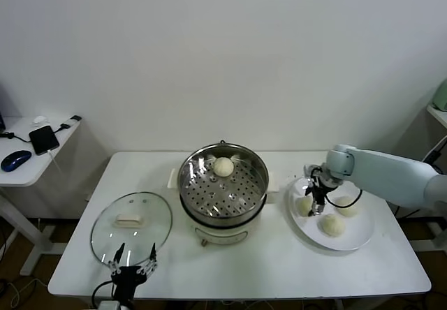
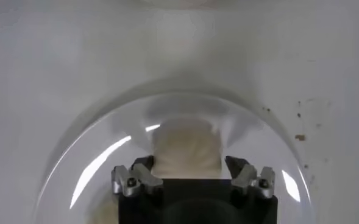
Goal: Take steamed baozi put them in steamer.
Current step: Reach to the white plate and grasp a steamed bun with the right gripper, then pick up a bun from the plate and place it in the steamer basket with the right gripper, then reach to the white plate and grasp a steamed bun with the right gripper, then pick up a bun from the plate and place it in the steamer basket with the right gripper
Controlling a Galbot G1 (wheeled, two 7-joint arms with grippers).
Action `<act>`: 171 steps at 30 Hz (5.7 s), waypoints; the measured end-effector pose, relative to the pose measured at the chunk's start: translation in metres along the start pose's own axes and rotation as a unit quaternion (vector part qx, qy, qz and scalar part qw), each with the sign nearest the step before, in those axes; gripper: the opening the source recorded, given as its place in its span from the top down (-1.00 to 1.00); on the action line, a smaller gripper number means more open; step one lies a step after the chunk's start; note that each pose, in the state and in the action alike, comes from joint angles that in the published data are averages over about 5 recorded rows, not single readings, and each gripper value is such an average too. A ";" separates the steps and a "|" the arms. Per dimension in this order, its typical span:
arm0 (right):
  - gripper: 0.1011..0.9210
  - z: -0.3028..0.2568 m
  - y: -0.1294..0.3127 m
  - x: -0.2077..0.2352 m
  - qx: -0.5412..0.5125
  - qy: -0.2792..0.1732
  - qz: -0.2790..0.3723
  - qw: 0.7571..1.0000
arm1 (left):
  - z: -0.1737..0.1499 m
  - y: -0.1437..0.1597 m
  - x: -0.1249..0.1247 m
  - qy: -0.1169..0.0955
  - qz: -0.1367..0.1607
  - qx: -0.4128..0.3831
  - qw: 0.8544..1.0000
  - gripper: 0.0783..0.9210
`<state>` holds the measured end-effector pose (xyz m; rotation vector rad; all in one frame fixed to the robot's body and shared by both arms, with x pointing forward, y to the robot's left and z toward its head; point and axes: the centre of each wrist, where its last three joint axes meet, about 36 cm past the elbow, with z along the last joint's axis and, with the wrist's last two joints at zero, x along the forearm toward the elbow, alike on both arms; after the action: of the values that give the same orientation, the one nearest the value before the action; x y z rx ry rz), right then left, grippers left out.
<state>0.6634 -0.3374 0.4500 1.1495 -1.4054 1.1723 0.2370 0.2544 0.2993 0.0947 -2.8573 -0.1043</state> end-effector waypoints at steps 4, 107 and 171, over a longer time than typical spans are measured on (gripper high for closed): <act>-0.47 -0.002 -0.004 0.011 0.005 -0.003 -0.005 1.000 | -0.001 -0.001 0.002 0.000 -0.001 0.001 1.000 -0.77; -0.76 0.069 0.051 0.063 0.046 0.017 -0.031 0.998 | -0.018 -0.013 0.006 -0.009 0.018 -0.003 1.000 -0.77; -0.35 -0.247 0.006 0.253 0.550 -0.053 0.005 0.833 | -0.027 -0.019 0.004 -0.014 0.024 -0.003 1.000 -0.77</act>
<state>0.6502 -0.1146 0.7238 1.9860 -0.7149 2.0444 0.2416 0.2337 0.3252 0.0232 -2.8857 -0.1066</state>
